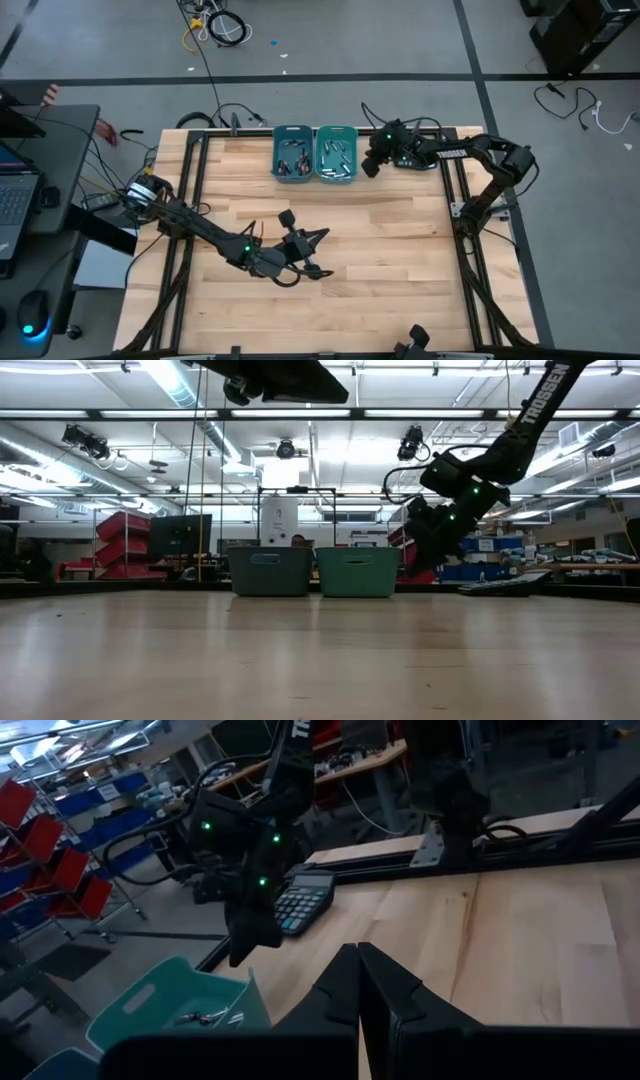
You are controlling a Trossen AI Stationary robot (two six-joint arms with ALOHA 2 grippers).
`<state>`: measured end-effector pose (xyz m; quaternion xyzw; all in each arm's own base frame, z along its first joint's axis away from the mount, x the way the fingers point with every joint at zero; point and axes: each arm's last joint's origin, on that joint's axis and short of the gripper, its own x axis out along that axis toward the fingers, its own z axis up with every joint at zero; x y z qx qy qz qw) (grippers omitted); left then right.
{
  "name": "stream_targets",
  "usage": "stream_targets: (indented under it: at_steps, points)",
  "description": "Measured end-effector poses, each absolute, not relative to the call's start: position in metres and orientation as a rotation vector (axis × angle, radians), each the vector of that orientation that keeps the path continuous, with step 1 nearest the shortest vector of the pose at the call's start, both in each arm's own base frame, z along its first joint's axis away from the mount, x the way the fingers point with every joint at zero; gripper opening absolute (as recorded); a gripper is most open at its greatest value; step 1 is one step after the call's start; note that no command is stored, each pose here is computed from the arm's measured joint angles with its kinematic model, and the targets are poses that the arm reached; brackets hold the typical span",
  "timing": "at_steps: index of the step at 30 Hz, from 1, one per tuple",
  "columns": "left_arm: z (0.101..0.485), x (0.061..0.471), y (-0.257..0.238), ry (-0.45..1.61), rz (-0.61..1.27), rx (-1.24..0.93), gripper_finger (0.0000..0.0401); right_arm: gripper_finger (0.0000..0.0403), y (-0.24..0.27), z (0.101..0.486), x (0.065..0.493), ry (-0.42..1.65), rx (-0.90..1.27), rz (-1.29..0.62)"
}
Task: Sort batteries
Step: Move all the bins to the top corner of the table
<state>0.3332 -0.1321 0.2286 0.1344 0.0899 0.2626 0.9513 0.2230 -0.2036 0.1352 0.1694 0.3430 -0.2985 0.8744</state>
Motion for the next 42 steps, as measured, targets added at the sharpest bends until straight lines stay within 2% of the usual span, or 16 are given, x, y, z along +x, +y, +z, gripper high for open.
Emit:
stream_targets:
  at_steps: [11, 20, 28, 36, 42]
  points:
    - [0.229, 0.333, -0.132, 0.183, 0.536, 0.273, 0.0, 0.0, -0.202, 0.143, 0.234, 0.604, 0.333, -0.614]
    - [0.229, 0.333, -0.132, 0.183, 0.535, 0.273, 0.0, 0.0, -0.202, 0.142, 0.233, 0.588, 0.434, -0.679]
    - [0.228, 0.333, -0.132, 0.183, 0.535, 0.272, 0.0, 0.0, -0.203, 0.143, 0.233, 0.57, 0.436, -0.705]
    - [0.228, 0.333, -0.132, 0.184, 0.535, 0.272, 0.0, 0.0, -0.209, 0.116, 0.24, 0.59, 0.464, -0.697]
    - [0.228, 0.333, -0.132, 0.184, 0.535, 0.272, 0.0, 0.0, -0.212, 0.12, 0.244, 0.548, 0.451, -0.683]
